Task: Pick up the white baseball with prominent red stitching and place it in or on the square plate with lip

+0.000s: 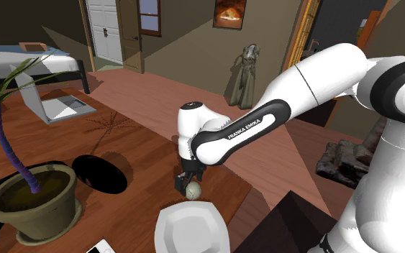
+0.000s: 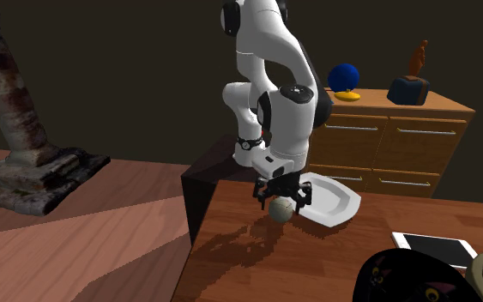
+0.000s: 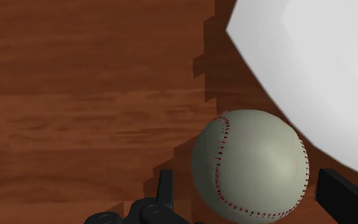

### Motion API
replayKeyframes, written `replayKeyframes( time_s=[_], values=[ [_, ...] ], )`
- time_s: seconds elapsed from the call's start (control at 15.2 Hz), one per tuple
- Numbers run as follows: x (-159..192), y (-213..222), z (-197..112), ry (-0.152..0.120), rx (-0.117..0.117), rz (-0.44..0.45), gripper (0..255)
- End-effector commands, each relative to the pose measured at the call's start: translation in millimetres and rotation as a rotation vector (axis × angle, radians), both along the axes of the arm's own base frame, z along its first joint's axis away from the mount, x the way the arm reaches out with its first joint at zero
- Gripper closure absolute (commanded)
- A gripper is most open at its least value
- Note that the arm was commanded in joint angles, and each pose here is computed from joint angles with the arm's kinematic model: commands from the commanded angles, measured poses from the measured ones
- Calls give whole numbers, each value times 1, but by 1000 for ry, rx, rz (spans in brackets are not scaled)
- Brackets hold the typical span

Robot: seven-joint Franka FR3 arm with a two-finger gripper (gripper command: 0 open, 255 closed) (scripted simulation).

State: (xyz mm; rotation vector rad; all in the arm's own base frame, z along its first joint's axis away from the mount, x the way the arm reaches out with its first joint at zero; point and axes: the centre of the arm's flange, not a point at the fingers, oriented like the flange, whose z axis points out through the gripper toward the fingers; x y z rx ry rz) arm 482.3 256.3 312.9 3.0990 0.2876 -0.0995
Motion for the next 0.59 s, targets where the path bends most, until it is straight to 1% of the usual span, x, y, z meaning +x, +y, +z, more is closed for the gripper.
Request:
replayKeyframes(
  time_s=[0.0, 0.33, 0.4, 0.53],
  values=[
    [0, -1, -2, 0, 0, 0, 0],
    [0, -1, -2, 0, 0, 0, 0],
    [0, -1, -2, 0, 0, 0, 255],
    [0, -1, -2, 0, 0, 0, 255]
  ],
)
